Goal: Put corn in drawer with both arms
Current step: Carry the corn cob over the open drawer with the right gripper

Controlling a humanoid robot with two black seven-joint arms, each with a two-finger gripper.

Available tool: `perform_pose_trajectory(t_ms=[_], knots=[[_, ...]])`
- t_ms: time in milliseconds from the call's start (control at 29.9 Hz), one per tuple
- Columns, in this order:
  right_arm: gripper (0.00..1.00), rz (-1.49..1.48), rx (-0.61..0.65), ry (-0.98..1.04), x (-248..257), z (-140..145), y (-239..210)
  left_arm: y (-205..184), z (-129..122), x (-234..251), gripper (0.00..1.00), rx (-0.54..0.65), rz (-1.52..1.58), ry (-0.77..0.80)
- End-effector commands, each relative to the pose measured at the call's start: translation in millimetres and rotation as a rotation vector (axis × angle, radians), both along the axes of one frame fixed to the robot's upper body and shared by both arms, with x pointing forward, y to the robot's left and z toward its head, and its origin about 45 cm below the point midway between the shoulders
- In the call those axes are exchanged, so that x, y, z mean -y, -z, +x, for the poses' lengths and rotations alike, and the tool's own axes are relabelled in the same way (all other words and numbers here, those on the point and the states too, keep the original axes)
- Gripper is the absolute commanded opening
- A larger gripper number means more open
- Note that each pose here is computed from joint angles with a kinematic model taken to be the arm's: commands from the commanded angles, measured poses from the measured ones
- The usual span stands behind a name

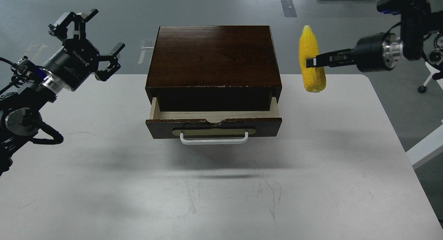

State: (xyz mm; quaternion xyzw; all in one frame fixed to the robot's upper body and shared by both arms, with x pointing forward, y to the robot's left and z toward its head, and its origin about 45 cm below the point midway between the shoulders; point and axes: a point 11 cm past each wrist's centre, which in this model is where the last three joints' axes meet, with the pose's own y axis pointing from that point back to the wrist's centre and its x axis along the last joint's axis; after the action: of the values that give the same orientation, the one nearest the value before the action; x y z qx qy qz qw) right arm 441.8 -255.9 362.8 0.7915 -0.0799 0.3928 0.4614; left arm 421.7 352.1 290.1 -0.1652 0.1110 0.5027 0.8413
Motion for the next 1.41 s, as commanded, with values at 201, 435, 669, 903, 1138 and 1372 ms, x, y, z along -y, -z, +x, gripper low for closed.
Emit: perform_pose_trajectory(t_ms=[201, 435, 669, 903, 1138, 1372], knots=[[0.00, -0.388, 0.176, -0.447, -131, -7, -32, -7, 0, -8, 0.98, 0.012, 0.012, -0.013], [0.00, -0.478, 0.302, -0.639, -172, -19, -19, -9, -1, -10, 0.98, 0.015, 0.015, -0.015], [0.00, -0.489, 0.406, -0.795, -202, -40, -25, -12, -2, -20, 0.98, 0.017, 0.030, -0.032], [0.00, -0.478, 0.461, -0.977, -206, -69, -7, -13, -3, -22, 0.98, 0.018, 0.033, -0.035], [0.00, -0.490, 0.496, -1.000, -195, -60, 4, -13, -3, -22, 0.98, 0.019, 0.034, -0.035], [0.00, -0.529, 0.463, -0.983, -178, -52, 19, -14, -4, -23, 0.98, 0.020, 0.037, -0.036]])
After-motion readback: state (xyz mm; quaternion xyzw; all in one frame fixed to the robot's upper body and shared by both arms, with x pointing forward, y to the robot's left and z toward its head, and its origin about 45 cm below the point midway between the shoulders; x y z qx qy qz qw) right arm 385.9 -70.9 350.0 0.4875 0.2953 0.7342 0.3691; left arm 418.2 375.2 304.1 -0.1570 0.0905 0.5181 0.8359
